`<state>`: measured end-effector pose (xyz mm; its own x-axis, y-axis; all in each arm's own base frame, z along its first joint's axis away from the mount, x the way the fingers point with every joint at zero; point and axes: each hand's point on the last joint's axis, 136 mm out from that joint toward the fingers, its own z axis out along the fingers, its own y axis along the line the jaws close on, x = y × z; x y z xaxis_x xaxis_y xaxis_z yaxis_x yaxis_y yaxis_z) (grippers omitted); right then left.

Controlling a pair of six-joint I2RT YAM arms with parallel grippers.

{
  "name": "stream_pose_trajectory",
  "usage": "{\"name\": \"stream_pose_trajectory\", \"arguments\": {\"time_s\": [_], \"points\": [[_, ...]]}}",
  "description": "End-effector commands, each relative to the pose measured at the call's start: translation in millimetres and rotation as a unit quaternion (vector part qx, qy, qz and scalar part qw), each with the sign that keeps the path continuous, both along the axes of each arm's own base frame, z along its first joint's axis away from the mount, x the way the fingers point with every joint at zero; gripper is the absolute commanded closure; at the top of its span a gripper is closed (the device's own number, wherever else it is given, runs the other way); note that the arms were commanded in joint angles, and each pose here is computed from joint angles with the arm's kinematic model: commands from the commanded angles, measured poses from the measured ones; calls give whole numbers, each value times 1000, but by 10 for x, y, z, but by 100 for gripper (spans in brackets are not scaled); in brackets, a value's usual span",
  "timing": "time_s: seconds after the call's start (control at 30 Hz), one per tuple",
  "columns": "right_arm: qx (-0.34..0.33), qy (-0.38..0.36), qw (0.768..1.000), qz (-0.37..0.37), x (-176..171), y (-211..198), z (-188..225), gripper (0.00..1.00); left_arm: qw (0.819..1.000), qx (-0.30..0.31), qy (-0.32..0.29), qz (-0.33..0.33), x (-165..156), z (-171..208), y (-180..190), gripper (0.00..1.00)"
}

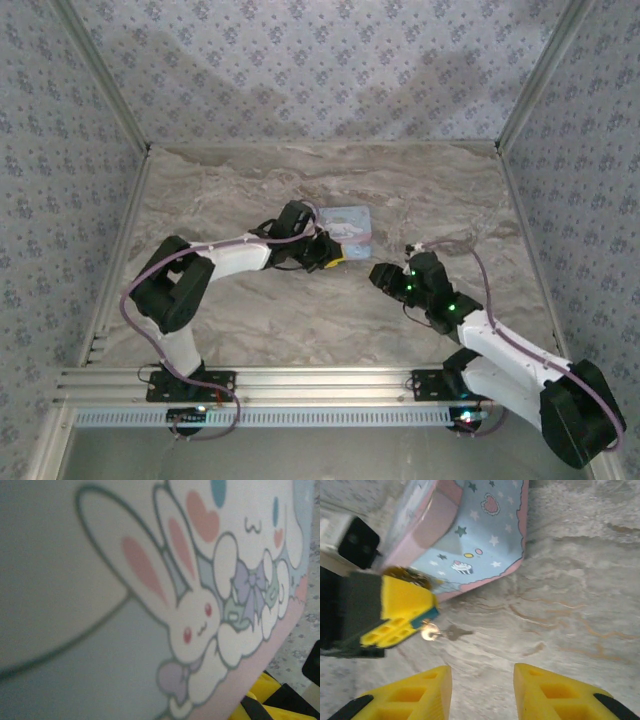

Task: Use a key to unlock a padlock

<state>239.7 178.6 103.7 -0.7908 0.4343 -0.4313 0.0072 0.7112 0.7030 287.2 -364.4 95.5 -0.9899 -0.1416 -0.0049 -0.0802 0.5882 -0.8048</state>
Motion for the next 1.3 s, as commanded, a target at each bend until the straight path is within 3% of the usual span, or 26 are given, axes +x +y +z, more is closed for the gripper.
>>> {"name": "stream_pose_trajectory", "arguments": {"time_s": [0.0, 0.17, 0.3, 0.73, 1.27], "points": [[-115, -7, 992, 55, -99, -53, -87, 62, 1000, 16, -2, -18, -51, 119, -35, 100], [-201, -60, 969, 128, -47, 160, 60, 61, 1000, 14, 4, -20, -61, 121, -57, 100], [-237, -87, 953, 167, 12, 324, 136, 54, 1000, 12, 4, -21, -64, 136, -62, 100], [-281, -112, 927, 223, 144, 654, 101, 49, 1000, 12, 8, -28, -79, 137, -61, 100], [-313, -124, 912, 233, 298, 805, 50, 59, 999, 7, 9, -35, -67, 178, -82, 100]]}}
